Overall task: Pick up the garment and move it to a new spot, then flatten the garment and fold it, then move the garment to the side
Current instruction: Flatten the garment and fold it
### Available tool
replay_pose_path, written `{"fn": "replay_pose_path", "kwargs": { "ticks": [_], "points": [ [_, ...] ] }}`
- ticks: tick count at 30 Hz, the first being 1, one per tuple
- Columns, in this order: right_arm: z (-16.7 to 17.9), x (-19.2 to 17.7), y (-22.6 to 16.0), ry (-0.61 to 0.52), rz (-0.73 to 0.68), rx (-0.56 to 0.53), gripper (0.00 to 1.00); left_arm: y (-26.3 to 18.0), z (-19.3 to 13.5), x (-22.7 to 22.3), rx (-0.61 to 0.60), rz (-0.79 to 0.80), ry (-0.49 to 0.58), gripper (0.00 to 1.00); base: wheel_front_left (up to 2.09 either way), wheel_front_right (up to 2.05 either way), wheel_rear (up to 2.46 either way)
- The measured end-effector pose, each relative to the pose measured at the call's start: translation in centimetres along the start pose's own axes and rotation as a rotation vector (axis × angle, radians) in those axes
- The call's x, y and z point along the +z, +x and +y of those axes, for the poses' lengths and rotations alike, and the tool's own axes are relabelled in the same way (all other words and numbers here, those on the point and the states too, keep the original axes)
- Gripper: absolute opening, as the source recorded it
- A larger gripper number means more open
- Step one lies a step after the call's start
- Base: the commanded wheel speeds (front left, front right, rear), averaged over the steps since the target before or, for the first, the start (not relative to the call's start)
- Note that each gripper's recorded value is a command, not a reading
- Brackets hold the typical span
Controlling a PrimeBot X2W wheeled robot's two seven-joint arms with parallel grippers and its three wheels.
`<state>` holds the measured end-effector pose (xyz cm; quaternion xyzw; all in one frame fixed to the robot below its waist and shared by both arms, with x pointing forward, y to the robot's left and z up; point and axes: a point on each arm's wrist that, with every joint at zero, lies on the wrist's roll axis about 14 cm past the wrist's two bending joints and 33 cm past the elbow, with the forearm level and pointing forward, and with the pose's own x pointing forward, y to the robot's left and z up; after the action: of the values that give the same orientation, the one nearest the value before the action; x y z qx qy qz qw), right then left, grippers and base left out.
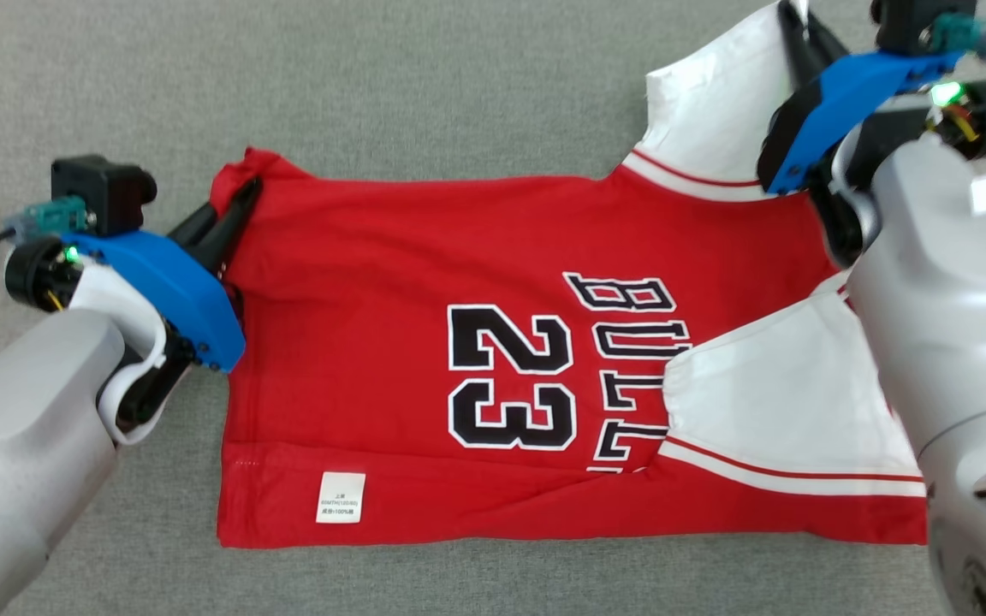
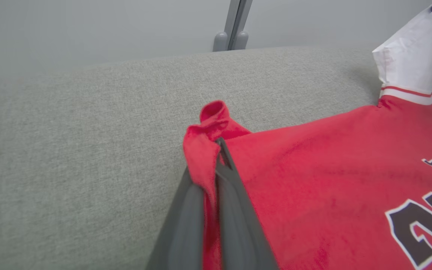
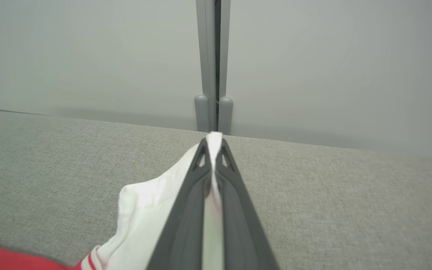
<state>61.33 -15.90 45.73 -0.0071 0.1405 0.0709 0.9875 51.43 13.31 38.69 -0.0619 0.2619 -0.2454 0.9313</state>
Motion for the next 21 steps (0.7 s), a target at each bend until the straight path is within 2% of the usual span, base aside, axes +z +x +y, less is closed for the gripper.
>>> {"fn": "replay_pose_path", "kwargs": {
  "ticks": [10, 21],
  "points": [
    [1.5, 0.5, -6.6, 0.081, -0.155, 0.062, 0.00, -2.9, -1.9, 0.2, 0.025, -0.079, -0.022, 0.00, 0.00, 0.00, 0.00],
    [0.6, -2.4, -14.3, 0.214, -0.163, 0.071, 0.00, -5.0, -3.6, -0.4, 0.049, -0.128, -0.070, 0.00, 0.00, 0.00, 0.00]
  ]
}}
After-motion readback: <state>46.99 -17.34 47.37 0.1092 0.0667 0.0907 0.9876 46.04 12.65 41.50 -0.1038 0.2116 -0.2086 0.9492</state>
